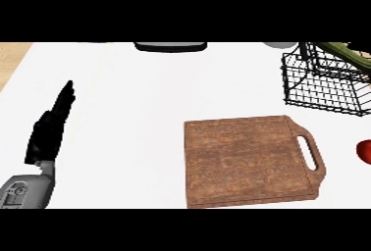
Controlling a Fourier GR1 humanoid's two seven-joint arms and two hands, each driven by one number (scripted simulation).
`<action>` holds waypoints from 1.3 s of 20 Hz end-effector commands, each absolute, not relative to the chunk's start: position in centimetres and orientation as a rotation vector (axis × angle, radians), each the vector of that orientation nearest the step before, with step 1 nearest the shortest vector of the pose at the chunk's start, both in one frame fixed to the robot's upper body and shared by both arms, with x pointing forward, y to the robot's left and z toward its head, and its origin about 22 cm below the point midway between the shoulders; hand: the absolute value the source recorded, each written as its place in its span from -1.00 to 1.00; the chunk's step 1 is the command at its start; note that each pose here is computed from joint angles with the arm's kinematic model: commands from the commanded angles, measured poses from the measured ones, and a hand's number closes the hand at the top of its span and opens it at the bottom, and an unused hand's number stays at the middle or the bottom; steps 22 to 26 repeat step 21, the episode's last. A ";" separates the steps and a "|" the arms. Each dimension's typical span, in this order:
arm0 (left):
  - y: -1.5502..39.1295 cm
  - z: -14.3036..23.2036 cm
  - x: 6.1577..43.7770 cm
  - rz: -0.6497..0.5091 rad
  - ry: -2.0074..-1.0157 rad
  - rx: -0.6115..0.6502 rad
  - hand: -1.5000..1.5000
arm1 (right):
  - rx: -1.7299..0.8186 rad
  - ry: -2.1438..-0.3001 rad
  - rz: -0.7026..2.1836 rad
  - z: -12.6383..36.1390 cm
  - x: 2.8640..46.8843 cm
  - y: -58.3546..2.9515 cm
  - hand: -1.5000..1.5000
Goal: Pick the squash from the cutting board and place it in the tiered basket
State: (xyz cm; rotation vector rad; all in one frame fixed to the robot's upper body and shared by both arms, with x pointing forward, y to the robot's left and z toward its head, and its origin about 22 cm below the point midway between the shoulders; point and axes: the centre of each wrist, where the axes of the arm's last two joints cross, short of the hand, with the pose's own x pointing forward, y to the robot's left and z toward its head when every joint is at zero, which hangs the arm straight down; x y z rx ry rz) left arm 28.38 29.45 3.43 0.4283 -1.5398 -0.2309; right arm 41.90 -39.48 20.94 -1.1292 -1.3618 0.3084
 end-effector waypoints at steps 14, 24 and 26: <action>30.2 4.0 28.1 -0.199 -1.521 0.461 0.00 | -1.030 -1.297 0.001 25.3 30.3 -52.2 -1.00; 30.5 3.8 27.4 -0.202 -1.524 0.460 0.00 | -0.970 -1.396 -0.066 23.7 21.9 -57.8 -1.00; 30.5 3.8 27.4 -0.202 -1.524 0.460 0.00 | -0.970 -1.396 -0.066 23.7 21.9 -57.8 -1.00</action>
